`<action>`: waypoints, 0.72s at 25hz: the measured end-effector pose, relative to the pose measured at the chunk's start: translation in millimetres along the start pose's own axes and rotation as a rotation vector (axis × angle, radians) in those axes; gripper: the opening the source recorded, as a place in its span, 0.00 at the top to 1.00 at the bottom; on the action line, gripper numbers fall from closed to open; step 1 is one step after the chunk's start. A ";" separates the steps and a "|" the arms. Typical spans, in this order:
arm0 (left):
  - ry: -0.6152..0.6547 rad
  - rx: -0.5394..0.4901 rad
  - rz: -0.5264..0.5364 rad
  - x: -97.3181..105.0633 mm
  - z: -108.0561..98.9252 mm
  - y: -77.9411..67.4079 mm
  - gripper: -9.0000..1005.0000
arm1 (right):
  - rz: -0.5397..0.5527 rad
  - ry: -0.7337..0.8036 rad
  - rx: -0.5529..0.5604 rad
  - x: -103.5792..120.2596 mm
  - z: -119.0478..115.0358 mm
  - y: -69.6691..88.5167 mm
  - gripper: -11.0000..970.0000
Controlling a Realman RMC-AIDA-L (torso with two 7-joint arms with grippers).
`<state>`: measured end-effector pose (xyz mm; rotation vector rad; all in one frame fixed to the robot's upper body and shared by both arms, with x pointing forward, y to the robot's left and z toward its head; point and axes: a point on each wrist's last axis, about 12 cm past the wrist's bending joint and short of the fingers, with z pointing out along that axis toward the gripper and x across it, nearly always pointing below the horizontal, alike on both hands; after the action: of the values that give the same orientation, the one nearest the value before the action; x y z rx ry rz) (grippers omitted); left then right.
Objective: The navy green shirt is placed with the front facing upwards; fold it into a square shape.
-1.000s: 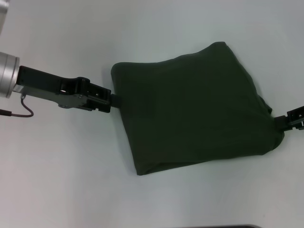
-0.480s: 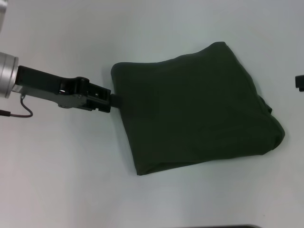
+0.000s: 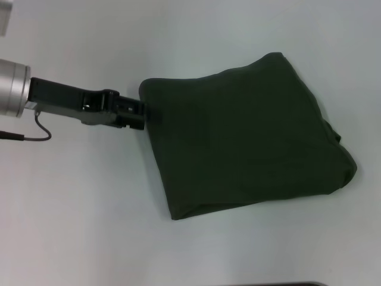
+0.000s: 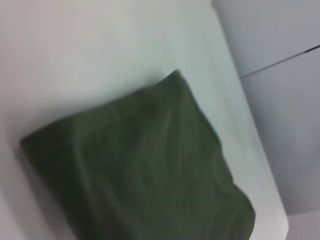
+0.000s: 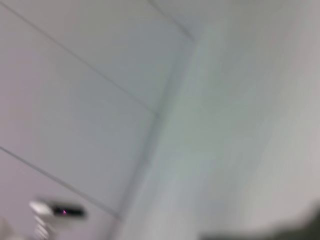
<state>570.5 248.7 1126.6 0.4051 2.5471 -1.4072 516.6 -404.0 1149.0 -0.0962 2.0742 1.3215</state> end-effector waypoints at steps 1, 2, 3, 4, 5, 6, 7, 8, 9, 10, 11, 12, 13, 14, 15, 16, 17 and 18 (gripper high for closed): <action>-0.006 0.003 0.003 -0.3 -0.3 -0.2 0.45 | -0.029 -0.074 -0.047 2.3 -1.1 0.9 0.63; -0.009 0.005 0.002 -0.3 -0.4 -0.2 0.43 | -0.042 -0.115 -0.073 4.7 -1.7 0.8 0.61; -0.009 0.004 0.002 -0.4 -0.8 -0.2 0.41 | -0.057 -0.152 -0.094 6.2 -2.0 0.8 0.58; -0.009 0.005 0.002 -0.4 -1.2 -0.2 0.41 | -0.066 -0.170 -0.106 7.3 -1.6 0.7 0.56; -0.010 0.005 0.002 -0.5 -2.1 -0.2 0.40 | -0.073 -0.170 -0.111 8.2 0.3 0.3 0.54; -0.012 0.006 0.001 -0.7 -3.2 0.0 0.39 | -0.080 -0.170 -0.113 8.5 2.1 -0.1 0.52; -0.015 0.006 0.001 -0.9 -4.4 0.2 0.38 | -0.083 -0.168 -0.115 7.9 4.5 -0.3 0.50; -0.018 0.005 0.001 -1.0 -5.2 0.5 0.37 | -0.084 -0.164 -0.114 7.4 6.9 -0.7 0.47; -0.021 0.004 0.001 -1.2 -6.3 0.8 0.36 | -0.084 -0.160 -0.113 6.8 9.2 -1.0 0.45; -0.022 0.003 0.000 -0.9 -6.8 1.1 0.36 | -0.082 -0.156 -0.110 6.3 10.7 -1.4 0.43; -0.021 0.004 0.000 -0.4 -7.0 1.2 0.35 | -0.078 -0.155 -0.107 6.0 12.1 -2.0 0.41; -0.019 0.006 -0.001 0.3 -7.3 1.3 0.34 | -0.073 -0.154 -0.106 5.7 13.2 -2.3 0.39; -0.020 0.006 0.000 0.5 -7.7 1.3 0.33 | -0.065 -0.159 -0.108 5.8 14.4 -3.0 0.36; -0.024 0.007 0.001 0.6 -8.7 1.3 0.32 | -0.059 -0.168 -0.113 5.8 15.2 -3.3 0.34; -0.032 0.007 0.005 0.4 -10.2 1.1 0.33 | -0.054 -0.174 -0.117 6.0 15.8 -3.5 0.26; -0.047 0.011 0.017 0.2 -12.6 0.6 0.33 | -0.052 -0.182 -0.125 6.2 17.3 -3.5 0.18; -0.066 0.020 0.037 0.5 -15.4 0.0 0.33 | -0.055 -0.188 -0.131 6.7 18.8 -3.4 0.10; -0.086 0.031 0.062 0.8 -18.2 -0.9 0.33 | -0.061 -0.191 -0.135 7.4 20.8 -3.3 0.09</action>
<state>568.6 263.7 1136.7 0.4155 2.4263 -1.4119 522.4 -386.3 1136.8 -0.0876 1.8090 1.3773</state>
